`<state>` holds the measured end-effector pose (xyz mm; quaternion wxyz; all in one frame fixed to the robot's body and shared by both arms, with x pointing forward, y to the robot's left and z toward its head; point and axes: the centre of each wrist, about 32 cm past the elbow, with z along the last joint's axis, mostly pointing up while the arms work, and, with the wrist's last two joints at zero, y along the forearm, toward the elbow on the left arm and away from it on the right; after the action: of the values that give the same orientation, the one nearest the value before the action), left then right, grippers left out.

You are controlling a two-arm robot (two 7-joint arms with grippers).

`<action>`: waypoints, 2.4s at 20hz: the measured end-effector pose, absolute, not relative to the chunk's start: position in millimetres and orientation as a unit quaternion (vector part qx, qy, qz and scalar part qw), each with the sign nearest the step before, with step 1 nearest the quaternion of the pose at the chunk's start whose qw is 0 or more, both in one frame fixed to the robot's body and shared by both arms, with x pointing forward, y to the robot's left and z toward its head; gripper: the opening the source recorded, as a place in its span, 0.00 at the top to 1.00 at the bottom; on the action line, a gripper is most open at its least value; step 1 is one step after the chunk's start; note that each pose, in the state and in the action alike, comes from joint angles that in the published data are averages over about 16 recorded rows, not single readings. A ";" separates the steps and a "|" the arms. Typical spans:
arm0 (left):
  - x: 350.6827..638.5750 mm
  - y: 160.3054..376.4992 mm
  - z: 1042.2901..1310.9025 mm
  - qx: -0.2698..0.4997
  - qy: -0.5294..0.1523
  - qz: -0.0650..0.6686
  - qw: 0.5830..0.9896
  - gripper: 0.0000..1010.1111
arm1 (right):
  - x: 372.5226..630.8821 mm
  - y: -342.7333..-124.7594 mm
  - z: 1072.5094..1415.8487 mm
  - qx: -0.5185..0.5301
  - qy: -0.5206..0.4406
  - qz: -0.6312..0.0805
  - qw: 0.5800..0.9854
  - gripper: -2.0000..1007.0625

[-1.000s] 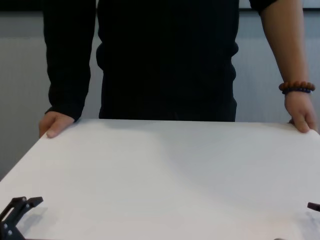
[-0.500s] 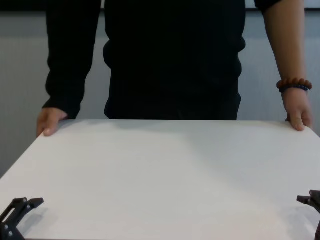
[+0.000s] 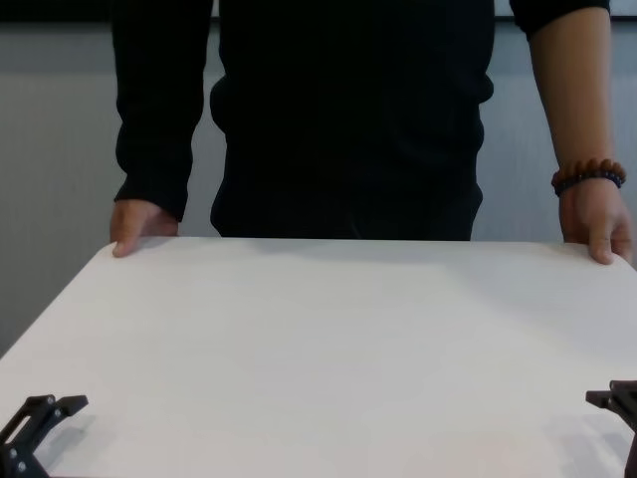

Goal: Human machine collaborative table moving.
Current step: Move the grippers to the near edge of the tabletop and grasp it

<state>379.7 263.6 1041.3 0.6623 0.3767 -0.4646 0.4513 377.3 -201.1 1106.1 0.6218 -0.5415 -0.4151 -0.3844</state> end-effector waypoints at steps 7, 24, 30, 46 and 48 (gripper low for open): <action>379.8 263.7 1041.3 0.377 -0.465 0.451 0.662 0.01 | 375.1 -202.6 1105.5 -0.542 -0.415 -0.385 0.621 0.00; 380.0 263.7 1041.4 0.378 -0.466 0.450 0.662 0.02 | 374.4 -204.1 1105.8 -0.539 -0.411 -0.387 0.626 0.00; 380.0 263.8 1041.4 0.378 -0.466 0.450 0.661 0.07 | 374.6 -204.0 1105.8 -0.539 -0.411 -0.387 0.626 0.02; 379.9 263.8 1041.4 0.377 -0.466 0.450 0.661 0.45 | 374.8 -204.0 1105.8 -0.540 -0.411 -0.386 0.625 0.36; 380.0 263.8 1041.4 0.377 -0.466 0.450 0.661 0.49 | 374.8 -204.1 1105.7 -0.540 -0.411 -0.386 0.625 0.42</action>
<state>380.0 263.8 1041.4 0.6613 0.3774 -0.4663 0.4503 374.8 -204.1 1105.7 0.6252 -0.5400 -0.4107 -0.3856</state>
